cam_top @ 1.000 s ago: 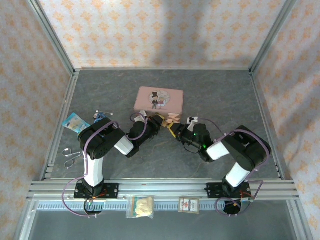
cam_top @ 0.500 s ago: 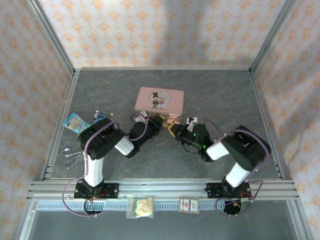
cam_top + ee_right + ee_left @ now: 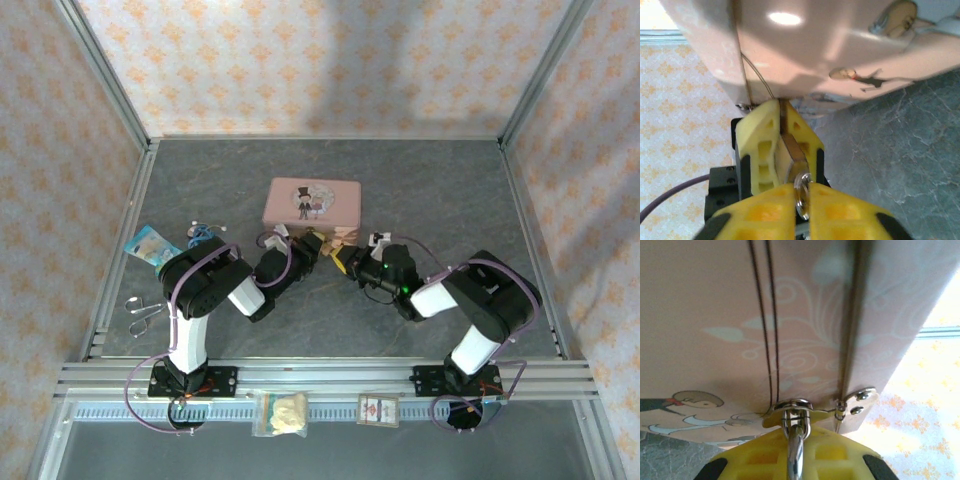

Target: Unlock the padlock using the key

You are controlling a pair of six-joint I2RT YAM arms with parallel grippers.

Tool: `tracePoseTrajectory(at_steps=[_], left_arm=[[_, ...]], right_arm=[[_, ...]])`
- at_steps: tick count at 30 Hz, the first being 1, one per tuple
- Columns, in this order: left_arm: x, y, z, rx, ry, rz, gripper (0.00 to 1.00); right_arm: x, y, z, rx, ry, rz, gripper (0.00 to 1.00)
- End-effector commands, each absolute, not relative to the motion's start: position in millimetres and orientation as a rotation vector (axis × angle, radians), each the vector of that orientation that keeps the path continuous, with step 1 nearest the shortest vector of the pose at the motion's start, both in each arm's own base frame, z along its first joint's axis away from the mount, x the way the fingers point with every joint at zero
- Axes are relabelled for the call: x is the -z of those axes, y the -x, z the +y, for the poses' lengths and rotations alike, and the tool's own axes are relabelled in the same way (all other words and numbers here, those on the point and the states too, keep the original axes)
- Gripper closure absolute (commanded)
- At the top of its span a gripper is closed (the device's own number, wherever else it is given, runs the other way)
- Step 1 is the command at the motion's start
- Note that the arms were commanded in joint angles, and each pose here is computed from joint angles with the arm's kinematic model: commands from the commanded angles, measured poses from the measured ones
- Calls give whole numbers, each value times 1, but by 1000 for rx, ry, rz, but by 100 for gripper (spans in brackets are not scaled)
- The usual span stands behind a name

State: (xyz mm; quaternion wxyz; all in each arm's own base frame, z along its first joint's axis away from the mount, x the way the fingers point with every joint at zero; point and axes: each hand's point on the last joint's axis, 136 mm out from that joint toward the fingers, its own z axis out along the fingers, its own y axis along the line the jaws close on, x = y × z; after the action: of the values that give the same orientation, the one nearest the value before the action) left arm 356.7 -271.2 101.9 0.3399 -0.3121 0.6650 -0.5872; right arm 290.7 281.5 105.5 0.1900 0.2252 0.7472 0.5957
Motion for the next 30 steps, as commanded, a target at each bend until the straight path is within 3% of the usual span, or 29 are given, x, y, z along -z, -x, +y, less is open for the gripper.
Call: tracePoseTrajectory(at_steps=[1, 3, 7, 14, 18, 25, 30], left_arm=[[-127, -338, -290, 1646, 660, 1691, 100], [-126, -337, -289, 1649, 661, 1691, 100], [-126, -335, -289, 1665, 669, 1678, 100], [-149, -330, -287, 1697, 535, 1550, 100], [-156, -322, -296, 1571, 287, 1546, 100], [-168, -319, -308, 1506, 120, 1505, 100], [-167, -324, -307, 1473, 117, 1494, 100]], right_arm=[[-156, -308, 287, -1763, -577, 1933, 79], [-159, -309, 287, -1760, -572, 1930, 80], [-159, -310, 286, -1748, -578, 1927, 100], [-166, -306, 282, -1877, -685, 1893, 100], [-193, -308, 280, -2123, -813, 1807, 100], [-243, -309, 272, -2625, -1089, 1480, 100], [-251, -313, 273, -2693, -1081, 1403, 100]])
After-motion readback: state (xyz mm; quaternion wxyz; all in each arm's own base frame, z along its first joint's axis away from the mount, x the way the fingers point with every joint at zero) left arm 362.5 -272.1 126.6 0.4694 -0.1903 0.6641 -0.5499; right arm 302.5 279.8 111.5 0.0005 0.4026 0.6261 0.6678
